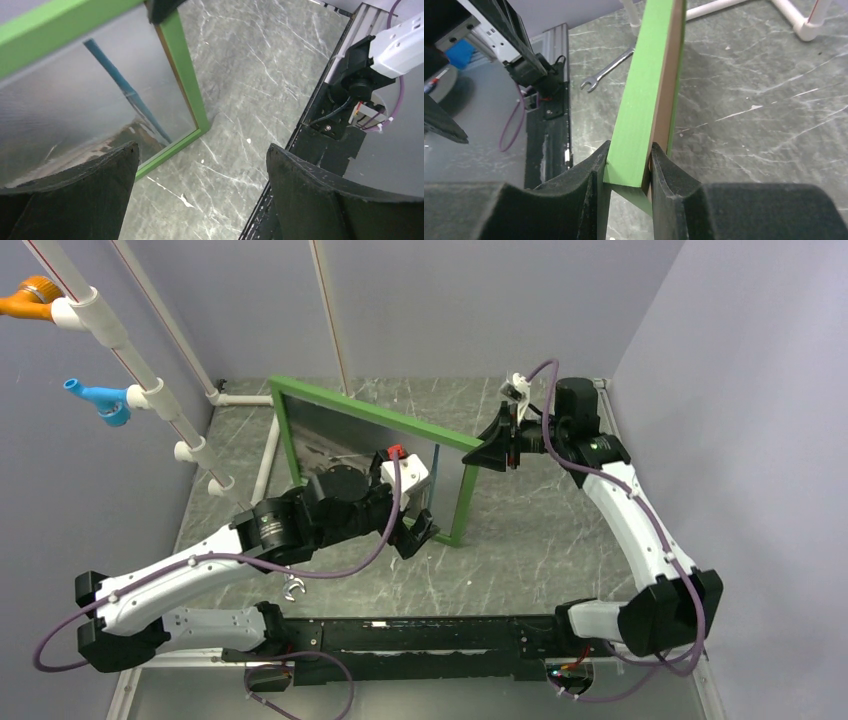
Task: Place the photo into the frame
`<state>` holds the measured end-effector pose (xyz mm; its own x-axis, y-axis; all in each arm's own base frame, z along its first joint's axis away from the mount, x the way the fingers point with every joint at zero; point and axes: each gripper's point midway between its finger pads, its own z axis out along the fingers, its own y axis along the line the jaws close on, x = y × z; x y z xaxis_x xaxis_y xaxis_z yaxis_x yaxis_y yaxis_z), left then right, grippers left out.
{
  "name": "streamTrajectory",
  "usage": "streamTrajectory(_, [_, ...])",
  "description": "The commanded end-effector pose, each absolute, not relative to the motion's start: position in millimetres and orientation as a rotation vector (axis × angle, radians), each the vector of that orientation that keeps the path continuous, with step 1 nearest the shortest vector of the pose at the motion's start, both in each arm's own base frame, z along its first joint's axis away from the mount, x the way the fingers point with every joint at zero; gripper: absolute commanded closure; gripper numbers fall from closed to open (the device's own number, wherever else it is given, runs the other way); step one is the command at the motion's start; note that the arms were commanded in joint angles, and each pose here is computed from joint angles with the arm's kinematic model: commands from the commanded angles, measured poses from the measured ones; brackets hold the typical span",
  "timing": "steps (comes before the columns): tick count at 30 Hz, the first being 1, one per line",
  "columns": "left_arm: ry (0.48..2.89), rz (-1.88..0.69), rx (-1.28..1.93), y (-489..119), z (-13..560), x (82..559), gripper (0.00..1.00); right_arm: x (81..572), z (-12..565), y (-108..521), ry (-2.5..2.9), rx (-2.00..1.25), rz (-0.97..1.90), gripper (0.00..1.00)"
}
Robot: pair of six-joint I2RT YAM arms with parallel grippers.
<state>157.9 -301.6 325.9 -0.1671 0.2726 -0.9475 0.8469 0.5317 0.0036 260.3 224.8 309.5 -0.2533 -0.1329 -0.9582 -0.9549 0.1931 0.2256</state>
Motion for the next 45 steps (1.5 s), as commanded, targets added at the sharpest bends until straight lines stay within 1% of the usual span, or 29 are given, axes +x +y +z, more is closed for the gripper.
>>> streamTrajectory(1, [1.709,-0.81,0.916,-317,331,154,0.01,223,297,226,1.757,-1.008,1.539,1.0])
streamTrajectory(7, [1.756,-0.804,0.86,-315,323,168,0.01,238,269,221,1.915,-0.9,1.466,1.0])
streamTrajectory(13, [1.814,-0.785,0.788,-308,314,184,0.01,233,248,219,1.999,-0.876,1.49,1.0])
streamTrajectory(18, [1.859,-0.764,0.737,-300,308,196,0.01,219,258,221,1.946,-0.909,1.577,1.0])
streamTrajectory(25, [1.807,-0.738,0.694,-283,326,199,0.01,207,283,220,1.884,-0.936,1.618,1.0])
streamTrajectory(32, [1.762,-0.691,0.665,-267,340,202,0.01,210,267,214,2.041,-0.901,1.591,1.0])
streamTrajectory(39, [1.787,-0.659,0.666,-263,332,204,0.0,246,216,206,2.301,-0.688,1.42,1.0])
streamTrajectory(42, [1.808,-0.653,0.667,-262,322,205,0.01,262,202,198,2.354,-0.614,1.302,1.0])
streamTrajectory(45, [1.838,-0.647,0.67,-264,309,206,0.01,281,181,183,2.428,-0.538,1.121,1.0])
